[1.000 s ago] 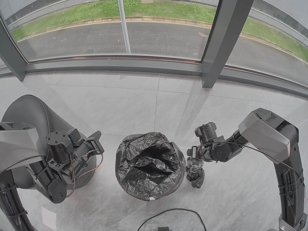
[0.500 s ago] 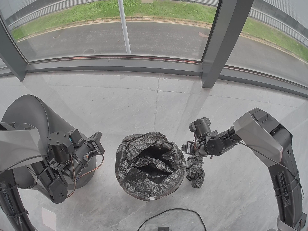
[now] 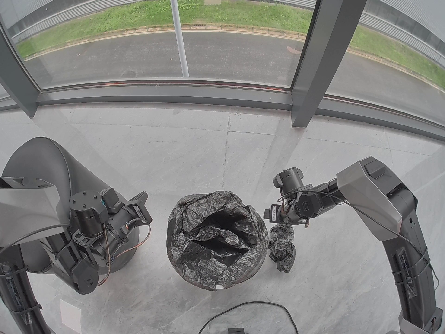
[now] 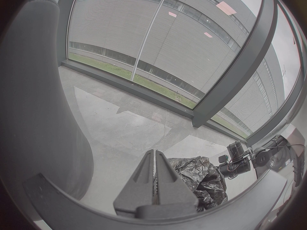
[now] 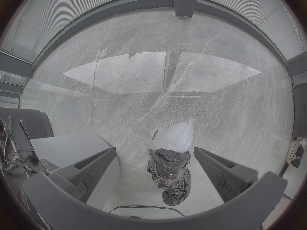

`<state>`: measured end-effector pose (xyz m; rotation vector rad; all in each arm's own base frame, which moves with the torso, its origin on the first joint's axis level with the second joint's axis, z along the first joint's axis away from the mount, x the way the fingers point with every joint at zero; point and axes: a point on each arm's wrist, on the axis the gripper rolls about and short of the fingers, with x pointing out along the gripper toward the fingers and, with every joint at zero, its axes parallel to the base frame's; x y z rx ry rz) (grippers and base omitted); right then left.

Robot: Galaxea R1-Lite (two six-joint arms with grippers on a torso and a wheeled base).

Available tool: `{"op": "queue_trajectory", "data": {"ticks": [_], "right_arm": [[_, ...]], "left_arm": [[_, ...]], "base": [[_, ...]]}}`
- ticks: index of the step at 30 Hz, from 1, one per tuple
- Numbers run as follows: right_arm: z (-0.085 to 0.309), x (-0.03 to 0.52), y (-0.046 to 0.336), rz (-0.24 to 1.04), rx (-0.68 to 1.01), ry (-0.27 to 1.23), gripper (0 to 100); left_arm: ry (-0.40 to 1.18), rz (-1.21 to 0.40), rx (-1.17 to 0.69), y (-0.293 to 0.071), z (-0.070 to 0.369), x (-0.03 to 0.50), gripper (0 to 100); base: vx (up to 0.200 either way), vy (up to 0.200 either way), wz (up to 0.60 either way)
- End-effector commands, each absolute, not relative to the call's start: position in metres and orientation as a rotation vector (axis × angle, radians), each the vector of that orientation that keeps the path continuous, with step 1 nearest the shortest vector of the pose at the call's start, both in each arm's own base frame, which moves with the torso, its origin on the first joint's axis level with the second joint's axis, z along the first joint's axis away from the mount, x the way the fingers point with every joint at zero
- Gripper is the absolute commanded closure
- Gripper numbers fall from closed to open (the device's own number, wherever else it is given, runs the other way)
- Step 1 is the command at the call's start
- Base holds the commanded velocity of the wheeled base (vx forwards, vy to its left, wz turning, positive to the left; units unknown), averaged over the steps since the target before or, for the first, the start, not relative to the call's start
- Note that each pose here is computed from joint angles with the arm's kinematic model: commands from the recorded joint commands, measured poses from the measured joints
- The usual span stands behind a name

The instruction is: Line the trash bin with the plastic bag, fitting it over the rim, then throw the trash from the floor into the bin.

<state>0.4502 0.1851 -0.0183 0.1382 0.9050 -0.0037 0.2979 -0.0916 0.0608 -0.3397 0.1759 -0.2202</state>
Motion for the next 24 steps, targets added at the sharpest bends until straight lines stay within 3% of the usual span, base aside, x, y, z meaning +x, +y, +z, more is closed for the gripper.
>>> {"op": "queue_trajectory", "data": {"ticks": [1, 24], "right_arm": [[-0.021, 0.459, 0.182, -0.016, 0.143, 0.912, 0], [-0.024, 0.476, 0.175, 0.009, 0.070, 0.965, 0]], "left_arm": [[0.180, -0.219, -0.340, -0.092, 0.059, 0.298, 100], [0.178, -0.217, -0.340, -0.091, 0.060, 0.299, 100]], "base": [[0.000, 0.000, 0.00], [0.000, 0.000, 0.00]]}}
